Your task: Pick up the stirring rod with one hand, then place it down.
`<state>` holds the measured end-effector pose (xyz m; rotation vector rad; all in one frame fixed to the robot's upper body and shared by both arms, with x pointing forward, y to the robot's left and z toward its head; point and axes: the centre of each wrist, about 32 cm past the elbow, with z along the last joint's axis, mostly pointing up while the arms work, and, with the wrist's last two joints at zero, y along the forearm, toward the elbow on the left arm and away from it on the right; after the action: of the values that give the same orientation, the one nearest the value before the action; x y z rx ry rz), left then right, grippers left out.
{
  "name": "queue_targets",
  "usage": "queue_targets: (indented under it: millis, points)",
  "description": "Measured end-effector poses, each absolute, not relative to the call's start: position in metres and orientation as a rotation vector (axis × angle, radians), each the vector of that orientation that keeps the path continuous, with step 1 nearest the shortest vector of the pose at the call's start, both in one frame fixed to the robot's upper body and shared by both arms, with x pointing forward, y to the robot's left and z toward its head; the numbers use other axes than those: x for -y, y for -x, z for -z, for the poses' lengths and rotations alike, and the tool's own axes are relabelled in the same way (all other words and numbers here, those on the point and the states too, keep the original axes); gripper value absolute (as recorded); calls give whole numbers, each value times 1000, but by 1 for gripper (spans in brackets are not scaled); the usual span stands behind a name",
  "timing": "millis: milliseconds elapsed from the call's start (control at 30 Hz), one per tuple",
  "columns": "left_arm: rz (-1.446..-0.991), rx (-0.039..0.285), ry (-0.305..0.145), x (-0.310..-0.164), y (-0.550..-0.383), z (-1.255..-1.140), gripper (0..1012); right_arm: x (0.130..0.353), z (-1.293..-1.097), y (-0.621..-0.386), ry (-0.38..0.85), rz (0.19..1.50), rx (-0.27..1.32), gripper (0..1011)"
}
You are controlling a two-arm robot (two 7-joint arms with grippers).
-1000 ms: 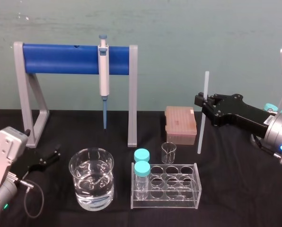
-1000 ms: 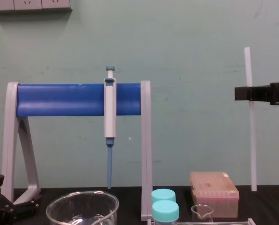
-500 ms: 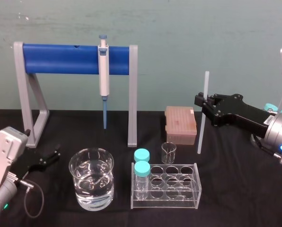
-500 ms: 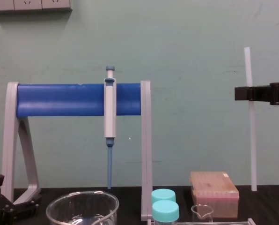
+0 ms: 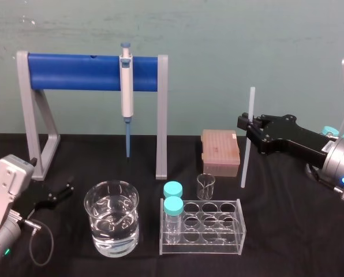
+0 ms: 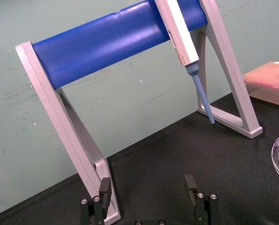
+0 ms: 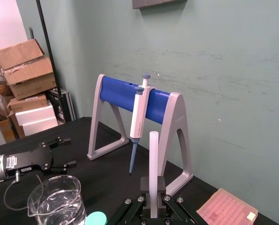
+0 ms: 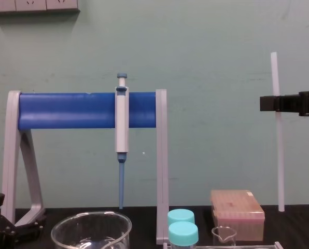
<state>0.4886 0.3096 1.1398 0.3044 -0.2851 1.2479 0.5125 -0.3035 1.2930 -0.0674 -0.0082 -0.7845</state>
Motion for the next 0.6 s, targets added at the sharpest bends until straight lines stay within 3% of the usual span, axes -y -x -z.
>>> queue_targets:
  millis: [600]
  points:
    - [-1248,285,-305,-310,-489,-1140,1005,306,-1296,-516,50,761,15,72]
